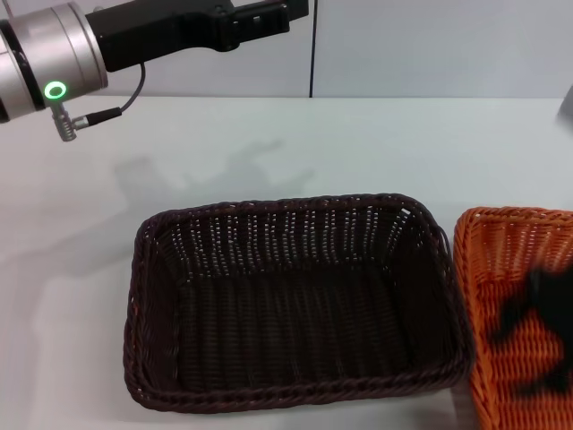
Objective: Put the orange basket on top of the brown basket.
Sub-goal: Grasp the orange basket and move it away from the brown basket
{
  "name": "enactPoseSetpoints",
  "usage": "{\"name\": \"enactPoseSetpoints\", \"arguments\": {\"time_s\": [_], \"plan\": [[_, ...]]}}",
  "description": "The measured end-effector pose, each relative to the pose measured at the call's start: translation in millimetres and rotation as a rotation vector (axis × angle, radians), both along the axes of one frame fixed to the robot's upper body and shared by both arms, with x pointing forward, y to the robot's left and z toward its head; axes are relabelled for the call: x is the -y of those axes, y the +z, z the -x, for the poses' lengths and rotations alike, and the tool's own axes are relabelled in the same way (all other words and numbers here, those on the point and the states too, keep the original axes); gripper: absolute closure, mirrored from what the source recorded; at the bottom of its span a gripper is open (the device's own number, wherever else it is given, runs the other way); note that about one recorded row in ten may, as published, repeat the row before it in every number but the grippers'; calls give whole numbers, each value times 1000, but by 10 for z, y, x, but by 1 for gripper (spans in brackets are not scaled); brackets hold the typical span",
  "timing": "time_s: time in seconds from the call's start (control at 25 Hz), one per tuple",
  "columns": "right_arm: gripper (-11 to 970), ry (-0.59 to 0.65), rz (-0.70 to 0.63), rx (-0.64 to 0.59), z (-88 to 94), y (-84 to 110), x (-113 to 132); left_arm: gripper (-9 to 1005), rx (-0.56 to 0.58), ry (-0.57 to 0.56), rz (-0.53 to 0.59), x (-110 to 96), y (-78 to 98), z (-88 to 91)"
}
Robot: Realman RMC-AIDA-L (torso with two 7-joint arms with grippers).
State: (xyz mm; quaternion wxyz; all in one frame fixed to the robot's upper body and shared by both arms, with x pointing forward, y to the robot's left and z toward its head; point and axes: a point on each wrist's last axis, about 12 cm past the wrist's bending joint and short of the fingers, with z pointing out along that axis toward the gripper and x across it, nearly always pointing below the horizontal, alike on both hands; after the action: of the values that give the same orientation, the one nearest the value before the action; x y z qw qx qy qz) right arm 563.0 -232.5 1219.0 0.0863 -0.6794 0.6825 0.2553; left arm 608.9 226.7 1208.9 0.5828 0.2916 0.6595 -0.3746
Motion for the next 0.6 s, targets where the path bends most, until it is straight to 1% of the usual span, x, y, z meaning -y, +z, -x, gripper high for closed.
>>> {"name": "enactPoseSetpoints", "arguments": {"time_s": [0.04,0.08,0.12,0.16,0.28,0.32,0.36,0.44,0.48,0.52,0.56,0.6], "plan": [[293,-41,-24,54,-60,73,66,133,-2,2,6,-6,-4,3],[293,-41,-24,54,-60,73,66,133,-2,2,6,-6,-4,3],[293,-118,-47,154,-169,179,193,133,-5,4,14,-14,-10,7],[293,-118,-47,154,-169,179,193,133,-5,4,14,-14,-10,7],[293,-231,-12,302,-347,242,368,133,-8,8,18,-27,-23,14],[293,-294,44,394,-460,228,465,133,-10,10,22,-35,-32,21],[293,-294,44,394,-460,228,465,133,-10,10,22,-35,-32,21],[294,-337,95,460,-549,179,521,134,-13,13,30,-43,-41,27],[294,-348,115,480,-586,142,532,134,-16,15,33,-49,-46,29],[294,-351,138,490,-628,53,525,134,-18,16,39,-55,-51,31],[294,-351,138,490,-628,53,525,134,-21,18,43,-62,-56,33],[294,-343,151,488,-652,-30,506,134,-22,19,45,-69,-59,34]]}}
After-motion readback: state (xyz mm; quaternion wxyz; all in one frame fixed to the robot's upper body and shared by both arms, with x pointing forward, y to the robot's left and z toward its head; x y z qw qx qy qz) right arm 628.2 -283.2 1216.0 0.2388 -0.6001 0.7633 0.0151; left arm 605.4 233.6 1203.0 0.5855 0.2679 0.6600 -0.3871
